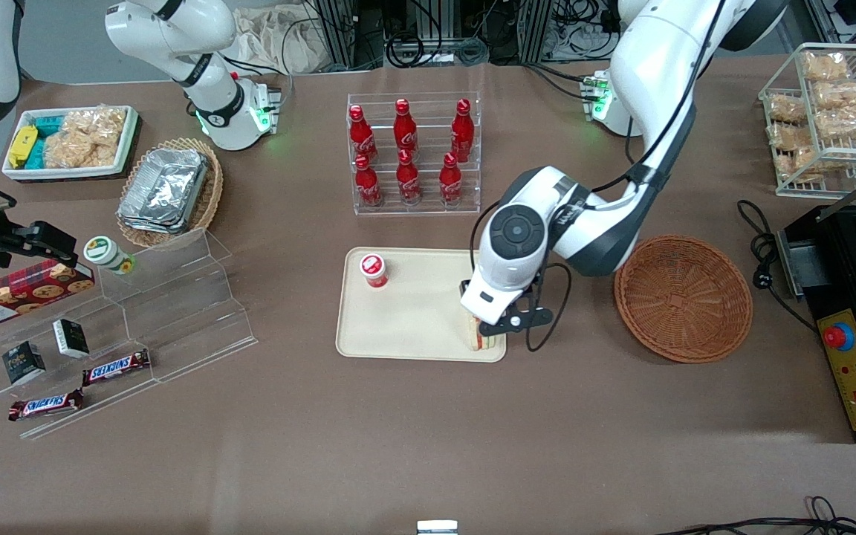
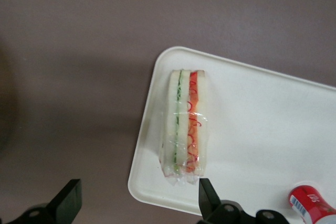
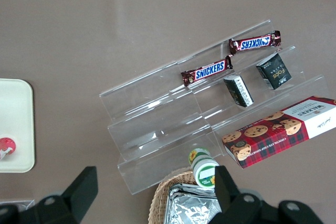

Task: Place sandwich from basket to tray

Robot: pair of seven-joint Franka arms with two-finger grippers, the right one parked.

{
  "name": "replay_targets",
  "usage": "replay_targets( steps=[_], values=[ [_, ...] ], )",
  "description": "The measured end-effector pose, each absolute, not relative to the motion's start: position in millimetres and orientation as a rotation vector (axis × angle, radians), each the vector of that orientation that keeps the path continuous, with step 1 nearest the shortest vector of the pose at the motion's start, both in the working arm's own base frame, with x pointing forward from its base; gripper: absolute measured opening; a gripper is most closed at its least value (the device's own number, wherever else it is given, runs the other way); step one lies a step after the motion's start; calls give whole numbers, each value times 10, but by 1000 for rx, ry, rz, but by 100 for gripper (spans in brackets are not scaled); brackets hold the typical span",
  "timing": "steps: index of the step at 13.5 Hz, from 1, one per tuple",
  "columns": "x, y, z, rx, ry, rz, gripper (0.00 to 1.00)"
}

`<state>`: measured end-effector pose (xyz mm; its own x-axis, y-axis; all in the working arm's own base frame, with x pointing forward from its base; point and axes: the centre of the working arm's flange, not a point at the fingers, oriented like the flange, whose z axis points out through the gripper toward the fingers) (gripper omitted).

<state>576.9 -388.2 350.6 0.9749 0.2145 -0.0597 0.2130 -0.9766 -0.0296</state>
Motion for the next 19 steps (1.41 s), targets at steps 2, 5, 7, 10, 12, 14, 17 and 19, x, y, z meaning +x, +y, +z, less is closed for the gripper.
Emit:
replay_targets(
  steps=[2, 5, 7, 10, 12, 14, 17, 19],
  values=[
    [5816, -3690, 3756, -3089, -384, 59, 100],
    [5787, -3361, 4079, -3092, -402, 83, 100],
    [5824, -2976, 4299, -3097, -348, 159, 100],
    [5947, -2068, 4778, -3133, -230, 216, 100],
    [5944, -1374, 5079, -3153, -184, 214, 100],
    [5778, -977, 5190, -3174, -189, 183, 100],
    [5337, -824, 5075, -3145, -150, 170, 100],
    [5183, -763, 5001, -3050, -86, 165, 100]
  ],
)
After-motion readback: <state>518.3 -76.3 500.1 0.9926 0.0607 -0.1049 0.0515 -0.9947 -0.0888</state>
